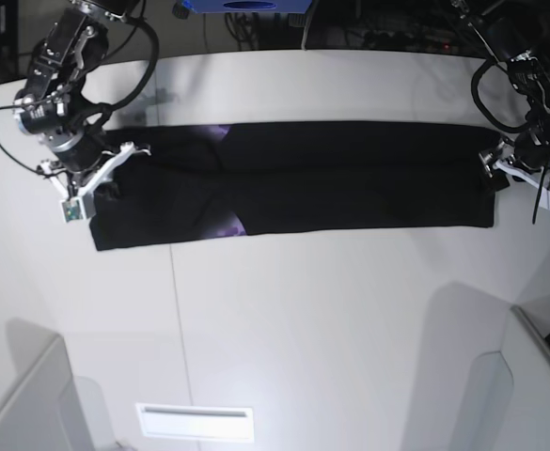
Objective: Fold the T-shirt properly
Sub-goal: 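Grasp the strip end with the left gripper and fold it toward the right gripper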
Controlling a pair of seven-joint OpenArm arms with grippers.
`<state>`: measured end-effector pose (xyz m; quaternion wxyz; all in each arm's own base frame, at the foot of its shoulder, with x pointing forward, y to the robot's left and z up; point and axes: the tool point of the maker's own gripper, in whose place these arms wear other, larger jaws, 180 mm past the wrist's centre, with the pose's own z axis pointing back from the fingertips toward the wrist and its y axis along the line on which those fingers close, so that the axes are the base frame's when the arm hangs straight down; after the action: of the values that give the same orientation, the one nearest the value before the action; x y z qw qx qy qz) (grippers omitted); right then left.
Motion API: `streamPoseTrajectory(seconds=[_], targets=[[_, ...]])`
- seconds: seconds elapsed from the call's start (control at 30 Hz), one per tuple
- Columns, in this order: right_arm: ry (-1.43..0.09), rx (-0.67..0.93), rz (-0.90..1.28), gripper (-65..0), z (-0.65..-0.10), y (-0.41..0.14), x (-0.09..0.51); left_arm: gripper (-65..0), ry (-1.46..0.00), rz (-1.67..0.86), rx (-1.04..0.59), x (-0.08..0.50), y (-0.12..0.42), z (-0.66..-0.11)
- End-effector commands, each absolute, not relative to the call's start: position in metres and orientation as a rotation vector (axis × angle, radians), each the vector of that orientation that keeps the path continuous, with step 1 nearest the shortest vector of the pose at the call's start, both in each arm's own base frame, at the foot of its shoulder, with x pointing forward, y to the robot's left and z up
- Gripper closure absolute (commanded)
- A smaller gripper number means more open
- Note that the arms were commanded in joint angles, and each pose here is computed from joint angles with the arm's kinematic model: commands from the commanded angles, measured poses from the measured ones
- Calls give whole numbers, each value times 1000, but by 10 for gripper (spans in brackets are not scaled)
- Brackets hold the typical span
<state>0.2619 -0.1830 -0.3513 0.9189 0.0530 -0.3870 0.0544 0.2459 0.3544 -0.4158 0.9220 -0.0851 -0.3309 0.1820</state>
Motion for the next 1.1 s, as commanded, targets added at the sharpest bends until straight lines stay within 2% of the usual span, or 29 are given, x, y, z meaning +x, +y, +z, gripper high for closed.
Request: streamPoseTrajectory(seconds=[0.0, 0.13, 0.17, 0.4, 0.57, 0.77, 0.9, 1.07], targets=[[-847, 111, 118, 0, -339, -183, 270, -569, -623, 367, -163, 237, 356, -422], [-849, 111, 118, 0, -339, -183, 270, -566, -615, 352, -167, 239, 352, -424], [-849, 111, 118, 0, -339, -183, 270, -548, -606, 334, -172, 240, 347, -425], [-844, 111, 118, 0, -340, -183, 269, -186, -584, 301, -184, 242, 336, -430], [-840, 112, 117, 0, -342, -182, 266, 0, -582, 300, -182, 241, 337, -431], [-830, 113, 116, 0, -345, -182, 262, 0, -588, 304, -178, 242, 339, -429], [-826, 113, 116, 0, -346, -182, 261, 0, -668, 333, -150, 247, 353, -419], [-826, 113, 116, 0, -346, -182, 261, 0, -689, 307, -127, 246, 354, -410]])
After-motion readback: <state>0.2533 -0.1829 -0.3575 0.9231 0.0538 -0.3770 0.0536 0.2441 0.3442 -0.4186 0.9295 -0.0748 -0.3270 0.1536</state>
